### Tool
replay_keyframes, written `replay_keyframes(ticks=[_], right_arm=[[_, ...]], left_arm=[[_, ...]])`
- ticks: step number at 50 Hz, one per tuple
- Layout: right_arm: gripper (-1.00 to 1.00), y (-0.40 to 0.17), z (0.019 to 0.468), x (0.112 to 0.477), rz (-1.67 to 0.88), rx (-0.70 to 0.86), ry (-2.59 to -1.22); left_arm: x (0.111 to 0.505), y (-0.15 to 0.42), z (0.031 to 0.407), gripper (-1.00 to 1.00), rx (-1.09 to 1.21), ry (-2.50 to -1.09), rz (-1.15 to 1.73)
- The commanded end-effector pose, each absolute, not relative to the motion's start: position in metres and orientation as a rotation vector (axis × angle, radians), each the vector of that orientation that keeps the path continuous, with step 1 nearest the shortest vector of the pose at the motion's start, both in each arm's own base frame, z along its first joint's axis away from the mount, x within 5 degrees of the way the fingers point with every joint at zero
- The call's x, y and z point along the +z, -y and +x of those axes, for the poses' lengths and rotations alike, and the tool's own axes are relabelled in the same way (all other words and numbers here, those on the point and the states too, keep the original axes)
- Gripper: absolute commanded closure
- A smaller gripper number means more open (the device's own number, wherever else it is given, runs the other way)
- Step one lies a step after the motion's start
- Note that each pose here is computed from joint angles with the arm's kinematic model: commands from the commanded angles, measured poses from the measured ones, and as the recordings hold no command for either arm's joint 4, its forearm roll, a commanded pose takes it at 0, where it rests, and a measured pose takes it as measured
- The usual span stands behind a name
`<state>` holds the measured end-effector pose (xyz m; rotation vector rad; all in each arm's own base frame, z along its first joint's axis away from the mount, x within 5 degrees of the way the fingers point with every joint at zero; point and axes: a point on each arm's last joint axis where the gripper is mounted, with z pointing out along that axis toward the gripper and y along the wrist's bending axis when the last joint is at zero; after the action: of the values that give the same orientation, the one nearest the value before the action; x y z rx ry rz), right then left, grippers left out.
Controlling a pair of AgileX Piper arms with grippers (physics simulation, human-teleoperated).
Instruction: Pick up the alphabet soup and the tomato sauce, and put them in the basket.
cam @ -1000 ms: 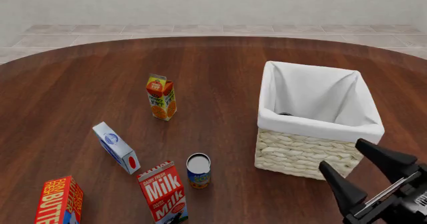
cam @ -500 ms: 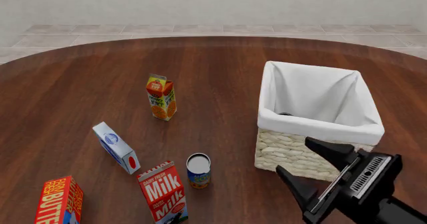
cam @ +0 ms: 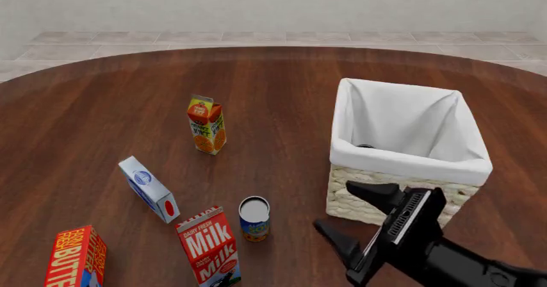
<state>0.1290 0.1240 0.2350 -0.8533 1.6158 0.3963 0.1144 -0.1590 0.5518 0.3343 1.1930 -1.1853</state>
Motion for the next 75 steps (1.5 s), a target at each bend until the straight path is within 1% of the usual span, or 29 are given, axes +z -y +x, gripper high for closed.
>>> replay_keyframes(ticks=[1,17,27,31,48,63,75], right_arm=[[-1.0,-0.14,0.136,0.226,-0.895,0.418,-1.642],[-1.0,-0.159,0.144,0.218,-0.926,0.445,-1.666],[-1.0,-0.166,0.151,0.21,-0.908,0.462,-1.714],[-1.0,-0.172,0.157,0.201,-0.911,0.46,-1.757],[-1.0,-0.185,0.169,0.189,-0.915,0.462,-1.807],[-1.0,-0.199,0.177,0.179,-0.937,0.463,-1.829],[-1.0,-0.203,0.181,0.178,-0.937,0.466,-1.833]], left_arm=[[0.551,0.159,0.115,-1.0,-1.189,-1.193,0.33],[0.55,0.16,0.115,-1.0,-1.199,-1.189,0.323],[0.548,0.162,0.117,-1.0,-1.2,-1.195,0.322],[0.548,0.163,0.117,-1.0,-1.204,-1.195,0.323],[0.548,0.164,0.117,-1.0,-1.207,-1.196,0.322],[0.547,0.164,0.117,-1.0,-1.214,-1.197,0.32],[0.545,0.165,0.116,-1.0,-1.223,-1.198,0.321]])
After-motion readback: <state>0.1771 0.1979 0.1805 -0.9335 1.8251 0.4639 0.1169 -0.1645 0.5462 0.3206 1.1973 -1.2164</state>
